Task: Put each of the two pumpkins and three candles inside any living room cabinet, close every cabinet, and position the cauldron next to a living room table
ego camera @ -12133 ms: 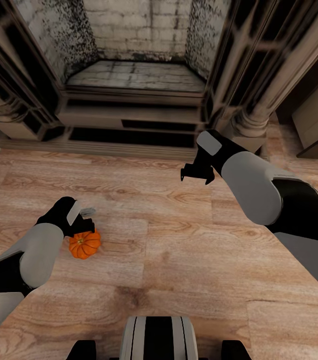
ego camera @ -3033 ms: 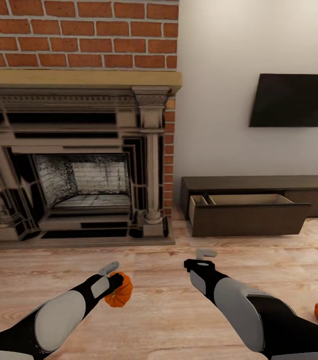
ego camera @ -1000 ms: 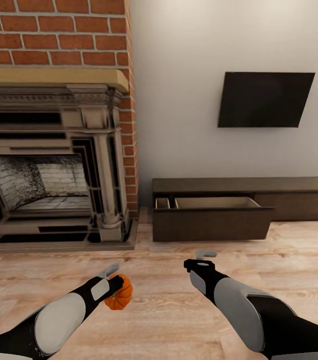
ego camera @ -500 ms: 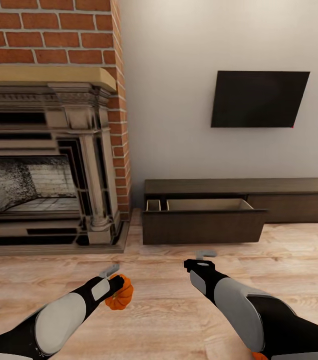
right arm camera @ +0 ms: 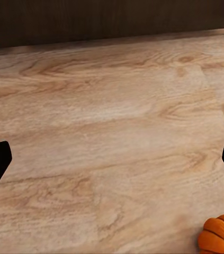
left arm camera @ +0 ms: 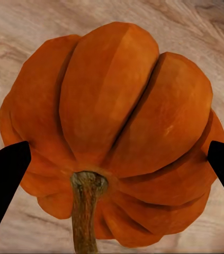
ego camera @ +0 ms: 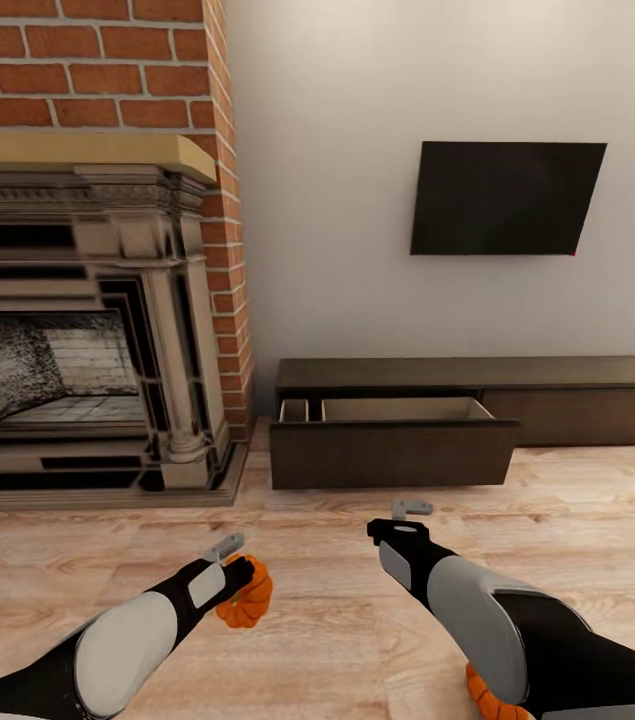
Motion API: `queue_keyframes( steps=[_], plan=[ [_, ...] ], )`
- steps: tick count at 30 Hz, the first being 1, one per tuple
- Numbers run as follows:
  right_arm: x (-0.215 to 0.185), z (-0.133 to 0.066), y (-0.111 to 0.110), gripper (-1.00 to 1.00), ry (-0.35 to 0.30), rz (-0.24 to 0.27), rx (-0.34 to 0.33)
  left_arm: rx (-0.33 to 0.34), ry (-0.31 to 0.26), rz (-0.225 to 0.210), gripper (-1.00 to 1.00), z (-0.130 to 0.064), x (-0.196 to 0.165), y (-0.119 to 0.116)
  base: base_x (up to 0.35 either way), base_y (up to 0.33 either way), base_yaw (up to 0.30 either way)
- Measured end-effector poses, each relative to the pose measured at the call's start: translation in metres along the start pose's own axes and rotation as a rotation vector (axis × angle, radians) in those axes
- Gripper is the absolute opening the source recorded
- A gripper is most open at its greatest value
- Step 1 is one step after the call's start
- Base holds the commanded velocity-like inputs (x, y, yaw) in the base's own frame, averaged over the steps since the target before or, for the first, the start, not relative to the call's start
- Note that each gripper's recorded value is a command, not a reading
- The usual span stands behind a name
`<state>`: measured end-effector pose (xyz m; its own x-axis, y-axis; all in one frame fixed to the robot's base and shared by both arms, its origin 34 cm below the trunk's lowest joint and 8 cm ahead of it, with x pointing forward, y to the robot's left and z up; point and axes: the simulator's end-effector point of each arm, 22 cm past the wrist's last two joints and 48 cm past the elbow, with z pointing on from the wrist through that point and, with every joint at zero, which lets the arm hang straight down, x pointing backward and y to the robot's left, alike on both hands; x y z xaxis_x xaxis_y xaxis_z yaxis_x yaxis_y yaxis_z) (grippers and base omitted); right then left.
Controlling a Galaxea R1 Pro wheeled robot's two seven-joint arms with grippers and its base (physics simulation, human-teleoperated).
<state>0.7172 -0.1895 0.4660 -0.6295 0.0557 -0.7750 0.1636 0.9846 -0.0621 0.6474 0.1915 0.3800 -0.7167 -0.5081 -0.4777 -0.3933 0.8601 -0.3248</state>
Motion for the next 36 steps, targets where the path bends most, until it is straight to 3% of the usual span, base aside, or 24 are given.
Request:
queue_keyframes(
  steps=[6,11,23,24,25,27,28,29,31,33,36],
  plan=[
    [-0.001,0.000,0.000,1.00,-0.002,-0.002,-0.001,-0.009,0.042,0.013,-1.00,0.001,0.015,0.006,0.000,-0.005,0.000],
    [0.000,0.000,0.000,1.00,-0.001,-0.003,-0.002,-0.030,0.127,0.028,-1.00,0.000,0.027,0.022,0.000,-0.001,0.000],
    [0.006,0.000,0.007,1.00,0.007,-0.012,-0.033,-0.048,0.137,0.020,-1.00,-0.001,0.024,0.033,0.000,-0.065,0.000],
    [0.013,-0.005,0.001,1.00,0.184,-0.095,-0.023,-0.054,0.112,0.024,-1.00,-0.001,0.009,0.036,0.000,-0.292,0.000],
    [-0.011,-0.012,-0.005,1.00,0.214,-0.115,-0.012,-0.069,0.072,0.053,-1.00,-0.004,-0.011,0.042,0.000,-0.290,0.000],
    [-0.005,-0.018,-0.008,1.00,0.288,-0.134,-0.009,-0.077,0.086,0.046,-1.00,-0.006,-0.018,0.047,0.000,-0.276,0.000],
    [-0.005,-0.020,-0.009,1.00,0.302,-0.139,-0.008,-0.093,0.080,0.085,-1.00,-0.009,-0.028,0.050,0.000,-0.168,0.000],
    [-0.007,-0.029,-0.014,1.00,0.360,-0.158,-0.002,-0.099,0.158,0.084,-1.00,-0.022,-0.035,0.048,0.000,-0.107,0.000],
    [-0.004,-0.041,-0.020,1.00,0.442,-0.181,0.002,-0.109,0.157,0.109,-1.00,-0.048,-0.072,0.038,0.000,-0.062,0.000],
    [-0.003,-0.048,-0.022,1.00,0.484,-0.189,0.001,-0.097,0.172,0.105,-1.00,-0.064,-0.084,0.027,0.000,-0.029,0.000],
    [-0.001,-0.052,-0.030,1.00,0.521,-0.195,0.010,-0.102,0.128,0.114,-1.00,-0.088,-0.110,0.012,0.000,-0.008,0.000]
  ],
)
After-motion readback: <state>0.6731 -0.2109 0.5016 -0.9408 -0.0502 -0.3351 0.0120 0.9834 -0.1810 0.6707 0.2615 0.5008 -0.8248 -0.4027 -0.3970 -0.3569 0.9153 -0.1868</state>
